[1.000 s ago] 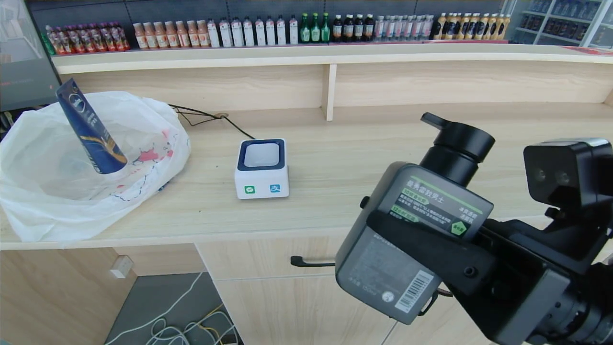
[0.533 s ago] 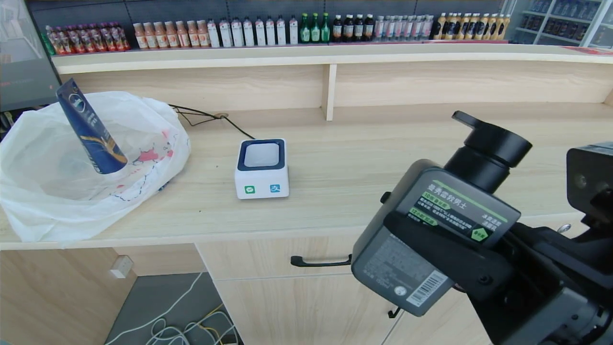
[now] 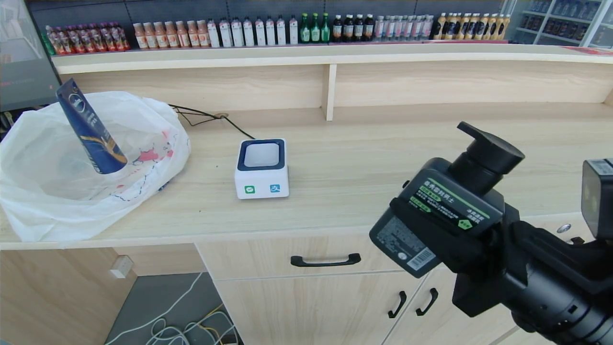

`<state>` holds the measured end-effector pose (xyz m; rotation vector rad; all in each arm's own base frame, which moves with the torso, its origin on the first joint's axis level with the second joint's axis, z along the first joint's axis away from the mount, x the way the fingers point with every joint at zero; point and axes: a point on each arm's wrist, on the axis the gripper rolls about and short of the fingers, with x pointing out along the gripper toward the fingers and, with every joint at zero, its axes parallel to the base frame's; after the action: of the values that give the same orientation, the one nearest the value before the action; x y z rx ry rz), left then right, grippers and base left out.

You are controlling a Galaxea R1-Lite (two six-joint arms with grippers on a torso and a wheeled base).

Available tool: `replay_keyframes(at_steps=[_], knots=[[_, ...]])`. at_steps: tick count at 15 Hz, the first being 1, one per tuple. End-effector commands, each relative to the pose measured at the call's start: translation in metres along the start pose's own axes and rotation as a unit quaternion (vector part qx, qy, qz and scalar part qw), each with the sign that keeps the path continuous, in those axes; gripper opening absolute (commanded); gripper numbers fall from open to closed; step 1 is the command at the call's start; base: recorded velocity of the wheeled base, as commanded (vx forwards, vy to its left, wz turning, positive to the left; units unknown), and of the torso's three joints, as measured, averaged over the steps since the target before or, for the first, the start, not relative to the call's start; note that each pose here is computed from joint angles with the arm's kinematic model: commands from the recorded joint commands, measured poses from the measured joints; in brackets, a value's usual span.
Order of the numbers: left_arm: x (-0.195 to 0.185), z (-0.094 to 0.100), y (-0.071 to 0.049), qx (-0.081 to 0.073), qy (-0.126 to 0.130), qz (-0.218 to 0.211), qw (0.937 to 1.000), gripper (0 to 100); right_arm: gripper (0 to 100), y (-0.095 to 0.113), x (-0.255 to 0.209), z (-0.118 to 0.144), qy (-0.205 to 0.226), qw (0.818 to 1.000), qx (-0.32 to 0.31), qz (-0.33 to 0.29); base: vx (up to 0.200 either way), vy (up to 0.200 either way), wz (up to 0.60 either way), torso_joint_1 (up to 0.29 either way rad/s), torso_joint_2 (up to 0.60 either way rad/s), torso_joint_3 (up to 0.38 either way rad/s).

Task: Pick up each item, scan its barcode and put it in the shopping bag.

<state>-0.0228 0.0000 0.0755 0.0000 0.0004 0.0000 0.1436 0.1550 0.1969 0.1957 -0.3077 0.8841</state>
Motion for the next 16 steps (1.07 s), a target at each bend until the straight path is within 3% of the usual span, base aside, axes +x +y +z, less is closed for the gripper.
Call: replay_keyframes(at_steps=[1, 3, 5, 9, 12, 16], knots=[[0.000, 0.000, 0.000, 0.000, 0.000, -0.001, 1.0000, 100, 0, -0.020, -0.003, -0.003, 0.010, 0.998, -0.044, -0.046, 0.000, 0.000, 0.00, 0.000, 0.00, 0.000], [0.000, 0.000, 0.000, 0.000, 0.000, 0.000, 1.0000, 100, 0, -0.039, -0.005, 0.001, 0.007, 0.992, -0.090, -0.088, 0.000, 0.000, 0.00, 0.000, 0.00, 0.000], [0.000, 0.000, 0.000, 0.001, 0.000, -0.001, 1.0000, 100, 0, -0.040, -0.008, 0.006, 0.000, 0.989, -0.113, -0.099, 0.000, 0.000, 0.00, 0.000, 0.00, 0.000], [0.000, 0.000, 0.000, 0.001, 0.000, 0.000, 1.0000, 100, 0, -0.045, -0.006, 0.018, -0.028, 0.981, -0.119, -0.151, 0.000, 0.000, 0.00, 0.000, 0.00, 0.000], [0.000, 0.000, 0.000, 0.001, 0.000, -0.001, 1.0000, 100, 0, -0.065, -0.006, 0.028, -0.044, 0.970, -0.134, -0.197, 0.000, 0.000, 0.00, 0.000, 0.00, 0.000], [0.000, 0.000, 0.000, 0.000, 0.000, -0.001, 1.0000, 100, 0, -0.072, -0.012, 0.024, -0.031, 0.967, -0.137, -0.213, 0.000, 0.050, 0.00, 0.002, 0.00, 0.003]])
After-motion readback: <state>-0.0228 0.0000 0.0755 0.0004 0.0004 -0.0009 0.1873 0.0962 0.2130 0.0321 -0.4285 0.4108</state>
